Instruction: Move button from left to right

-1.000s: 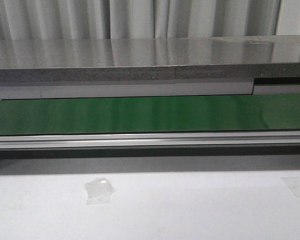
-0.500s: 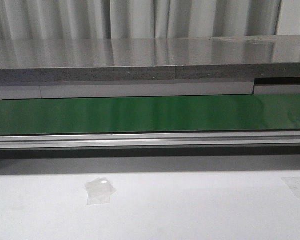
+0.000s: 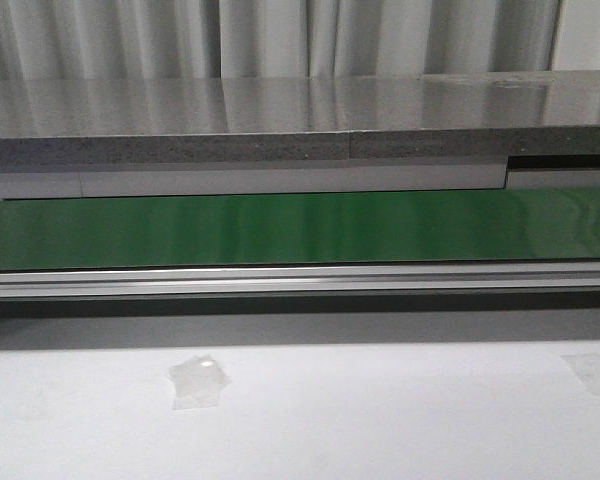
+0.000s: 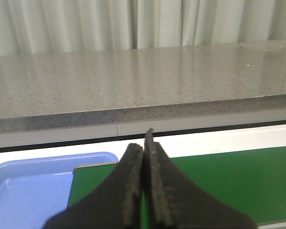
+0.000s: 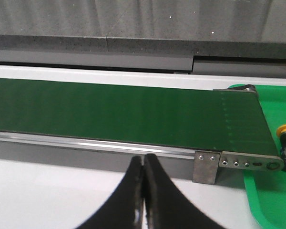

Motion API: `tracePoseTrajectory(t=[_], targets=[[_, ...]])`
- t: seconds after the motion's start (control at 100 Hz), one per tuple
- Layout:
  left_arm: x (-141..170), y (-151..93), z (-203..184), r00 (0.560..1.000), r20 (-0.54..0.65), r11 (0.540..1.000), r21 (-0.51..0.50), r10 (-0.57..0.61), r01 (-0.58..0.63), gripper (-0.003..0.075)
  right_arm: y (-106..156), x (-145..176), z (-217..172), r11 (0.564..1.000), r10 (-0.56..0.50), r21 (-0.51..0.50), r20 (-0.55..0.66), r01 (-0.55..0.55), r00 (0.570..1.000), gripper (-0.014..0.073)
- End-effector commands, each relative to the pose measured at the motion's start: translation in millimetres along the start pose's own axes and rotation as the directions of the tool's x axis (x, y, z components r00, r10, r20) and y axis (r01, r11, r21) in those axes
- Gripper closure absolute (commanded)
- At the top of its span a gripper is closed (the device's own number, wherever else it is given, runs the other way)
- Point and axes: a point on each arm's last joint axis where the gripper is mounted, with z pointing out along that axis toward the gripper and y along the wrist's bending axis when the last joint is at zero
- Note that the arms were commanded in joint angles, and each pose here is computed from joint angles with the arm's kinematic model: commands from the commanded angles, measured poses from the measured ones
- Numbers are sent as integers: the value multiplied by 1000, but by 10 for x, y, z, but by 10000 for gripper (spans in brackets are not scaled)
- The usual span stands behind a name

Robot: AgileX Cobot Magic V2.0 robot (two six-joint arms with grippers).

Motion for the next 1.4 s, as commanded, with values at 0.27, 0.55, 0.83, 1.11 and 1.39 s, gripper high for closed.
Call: tracePoseTrajectory(t=[0.27,0.55,0.83,1.11,1.39], targets=[[-153,12,-5,995,98,1000,-14,-9,11,740,-60,358,97,999,14,28,257,-22,966,661],[-152,12,-5,995,96,1000,-13,-9,11,740,-73,515,174,999,8,32,274,-18,962,661],[-152,12,-5,995,96,1000,-13,-9,11,740,-73,523,176,999,9,32,266,-18,964,661],[-152,12,-5,995,96,1000,-13,-9,11,740,-73,523,176,999,9,32,266,-18,964,661],[-152,12,-5,995,96,1000,-13,-9,11,740,-73,523,176,999,9,32,266,-18,964,661]])
